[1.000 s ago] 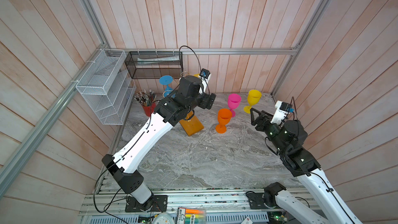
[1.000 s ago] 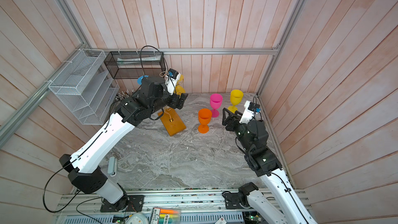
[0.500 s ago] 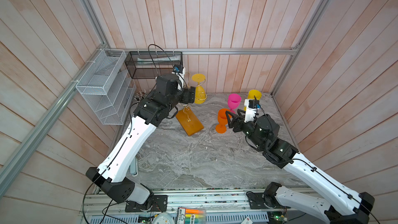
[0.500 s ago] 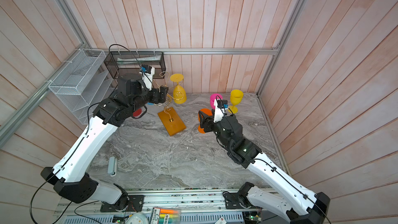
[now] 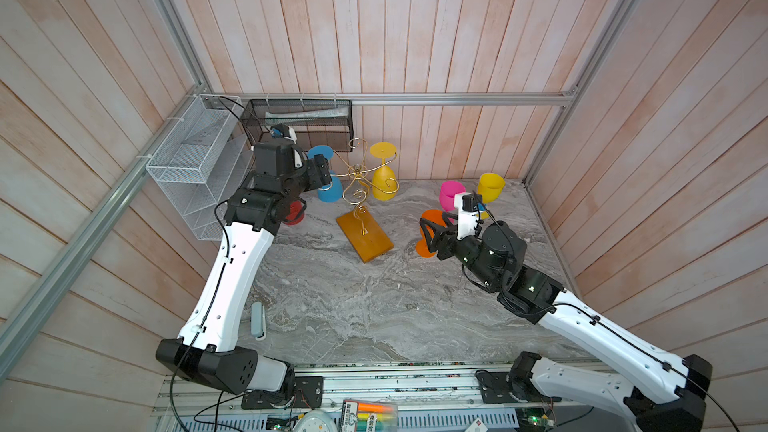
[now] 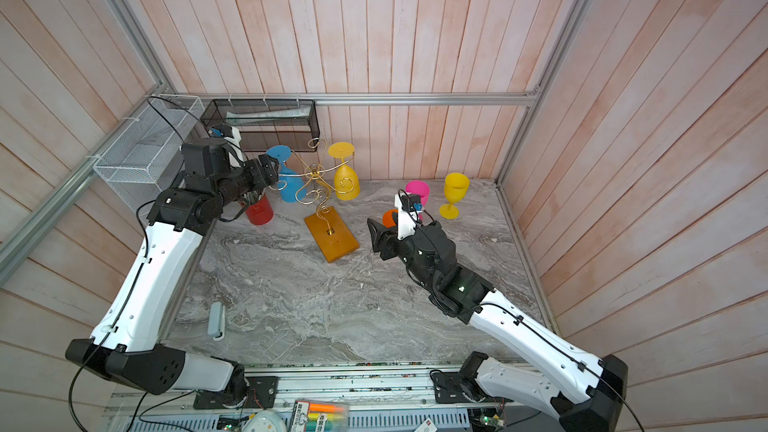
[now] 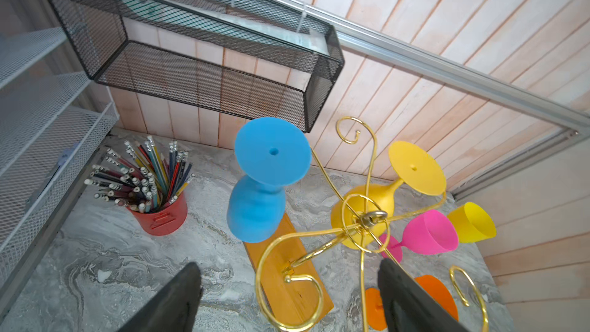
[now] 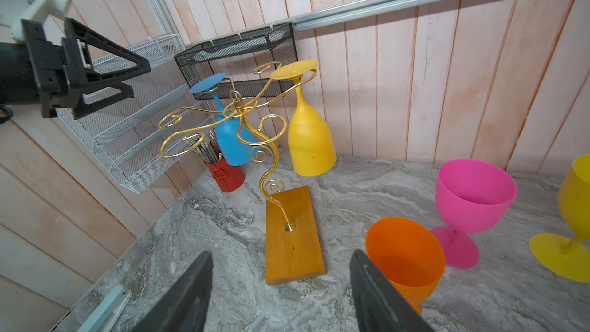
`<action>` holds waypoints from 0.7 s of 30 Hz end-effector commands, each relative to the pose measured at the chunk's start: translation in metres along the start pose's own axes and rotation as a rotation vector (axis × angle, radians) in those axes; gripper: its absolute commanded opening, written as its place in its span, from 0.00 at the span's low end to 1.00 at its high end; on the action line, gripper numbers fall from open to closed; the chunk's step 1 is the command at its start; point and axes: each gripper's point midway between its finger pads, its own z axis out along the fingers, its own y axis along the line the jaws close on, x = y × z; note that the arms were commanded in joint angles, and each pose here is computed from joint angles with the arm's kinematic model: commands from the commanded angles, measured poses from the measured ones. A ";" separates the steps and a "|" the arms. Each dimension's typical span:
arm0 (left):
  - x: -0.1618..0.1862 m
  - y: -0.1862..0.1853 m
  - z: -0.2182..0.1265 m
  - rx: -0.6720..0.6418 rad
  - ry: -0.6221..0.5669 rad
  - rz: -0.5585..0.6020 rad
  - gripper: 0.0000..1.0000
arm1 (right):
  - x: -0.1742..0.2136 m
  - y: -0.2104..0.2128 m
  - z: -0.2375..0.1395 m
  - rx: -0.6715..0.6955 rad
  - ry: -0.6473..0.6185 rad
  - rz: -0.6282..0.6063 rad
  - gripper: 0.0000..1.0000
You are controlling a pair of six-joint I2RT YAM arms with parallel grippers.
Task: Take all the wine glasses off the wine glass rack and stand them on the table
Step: 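Position the left gripper around the blue glass's foot on the rack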
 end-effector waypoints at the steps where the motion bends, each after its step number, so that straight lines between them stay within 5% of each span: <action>1: 0.003 0.014 0.021 0.010 0.044 -0.120 0.87 | -0.013 0.023 -0.006 -0.090 -0.049 -0.054 0.69; 9: -0.002 0.038 0.049 0.108 0.066 -0.330 0.80 | -0.003 0.063 -0.016 -0.229 -0.057 -0.192 0.69; 21: -0.003 0.035 0.088 0.168 0.091 -0.423 0.75 | -0.001 0.071 -0.021 -0.271 -0.071 -0.189 0.69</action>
